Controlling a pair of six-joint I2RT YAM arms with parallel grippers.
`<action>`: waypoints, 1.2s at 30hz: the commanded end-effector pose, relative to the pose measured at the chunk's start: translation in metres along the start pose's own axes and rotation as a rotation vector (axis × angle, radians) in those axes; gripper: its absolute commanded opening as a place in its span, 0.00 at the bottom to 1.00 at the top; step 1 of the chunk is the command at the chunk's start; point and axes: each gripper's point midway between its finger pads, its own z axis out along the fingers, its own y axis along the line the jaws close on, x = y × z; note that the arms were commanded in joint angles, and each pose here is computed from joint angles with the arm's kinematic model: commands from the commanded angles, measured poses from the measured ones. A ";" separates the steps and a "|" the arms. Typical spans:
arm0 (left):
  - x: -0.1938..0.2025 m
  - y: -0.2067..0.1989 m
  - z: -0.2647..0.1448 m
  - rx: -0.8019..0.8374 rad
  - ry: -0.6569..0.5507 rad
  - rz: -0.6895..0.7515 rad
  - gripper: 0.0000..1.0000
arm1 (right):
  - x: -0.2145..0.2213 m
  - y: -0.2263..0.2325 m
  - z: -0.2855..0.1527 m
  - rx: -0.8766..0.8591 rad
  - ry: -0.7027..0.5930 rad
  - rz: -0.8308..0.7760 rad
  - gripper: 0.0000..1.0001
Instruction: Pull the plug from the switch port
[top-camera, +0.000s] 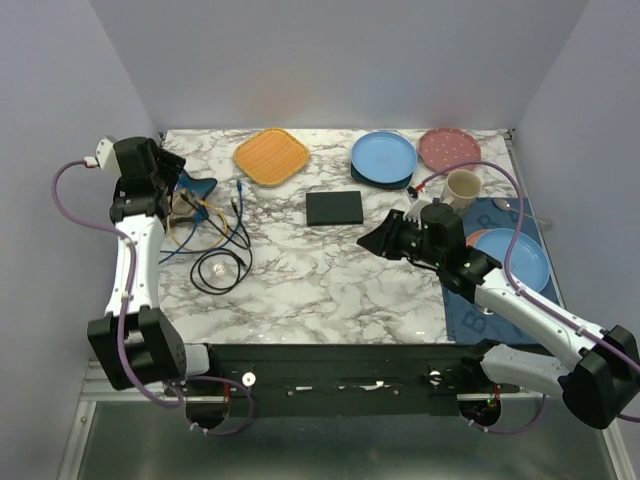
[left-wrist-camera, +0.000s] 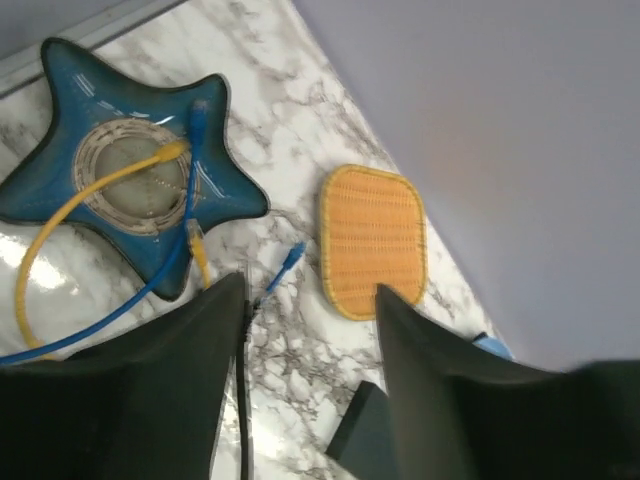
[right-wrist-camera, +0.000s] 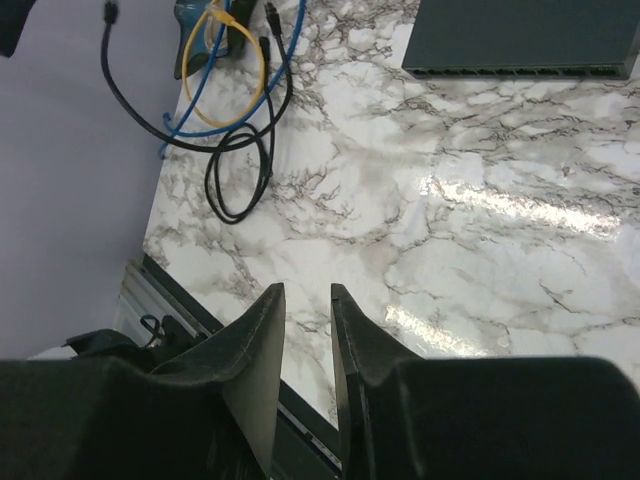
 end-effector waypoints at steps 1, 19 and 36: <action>0.016 0.049 0.025 -0.232 0.075 -0.044 0.90 | 0.009 -0.010 -0.006 0.017 -0.004 -0.028 0.33; 0.200 -0.057 -0.011 0.268 0.468 0.044 0.80 | -0.030 -0.092 0.059 0.328 -0.070 0.206 0.01; 0.335 -0.014 0.061 0.053 0.714 0.091 0.37 | -0.045 -0.203 0.141 0.608 0.041 0.363 0.01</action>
